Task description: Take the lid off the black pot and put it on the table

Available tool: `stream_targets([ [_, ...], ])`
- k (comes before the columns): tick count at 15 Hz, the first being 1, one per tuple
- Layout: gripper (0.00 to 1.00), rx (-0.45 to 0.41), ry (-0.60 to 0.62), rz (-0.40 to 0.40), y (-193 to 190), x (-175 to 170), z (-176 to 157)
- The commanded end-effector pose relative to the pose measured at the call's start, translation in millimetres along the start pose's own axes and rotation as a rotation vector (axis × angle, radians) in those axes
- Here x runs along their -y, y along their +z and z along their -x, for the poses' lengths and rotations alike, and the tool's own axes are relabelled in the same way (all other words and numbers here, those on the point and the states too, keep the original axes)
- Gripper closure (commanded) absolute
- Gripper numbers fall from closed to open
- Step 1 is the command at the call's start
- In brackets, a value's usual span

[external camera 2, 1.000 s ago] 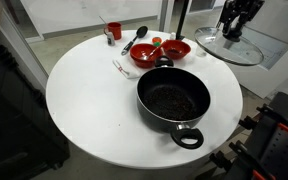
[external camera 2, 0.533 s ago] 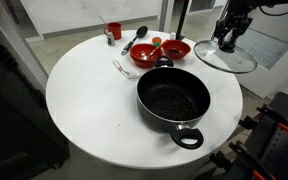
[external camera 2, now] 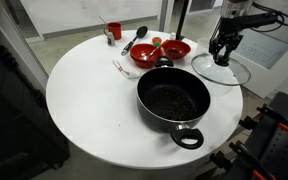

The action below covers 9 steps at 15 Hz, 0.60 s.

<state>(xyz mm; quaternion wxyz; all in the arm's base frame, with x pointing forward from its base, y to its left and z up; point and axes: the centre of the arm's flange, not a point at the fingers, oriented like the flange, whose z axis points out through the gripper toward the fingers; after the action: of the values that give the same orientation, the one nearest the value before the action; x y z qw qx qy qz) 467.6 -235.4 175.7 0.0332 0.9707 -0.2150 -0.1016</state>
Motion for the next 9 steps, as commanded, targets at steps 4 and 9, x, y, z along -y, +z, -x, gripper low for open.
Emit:
stream_targets([
  [4,0.75,-0.088,-0.039,0.005,18.0,5.2,-8.6],
  [9,0.75,-0.102,-0.068,0.0,34.0,12.5,-9.5],
])
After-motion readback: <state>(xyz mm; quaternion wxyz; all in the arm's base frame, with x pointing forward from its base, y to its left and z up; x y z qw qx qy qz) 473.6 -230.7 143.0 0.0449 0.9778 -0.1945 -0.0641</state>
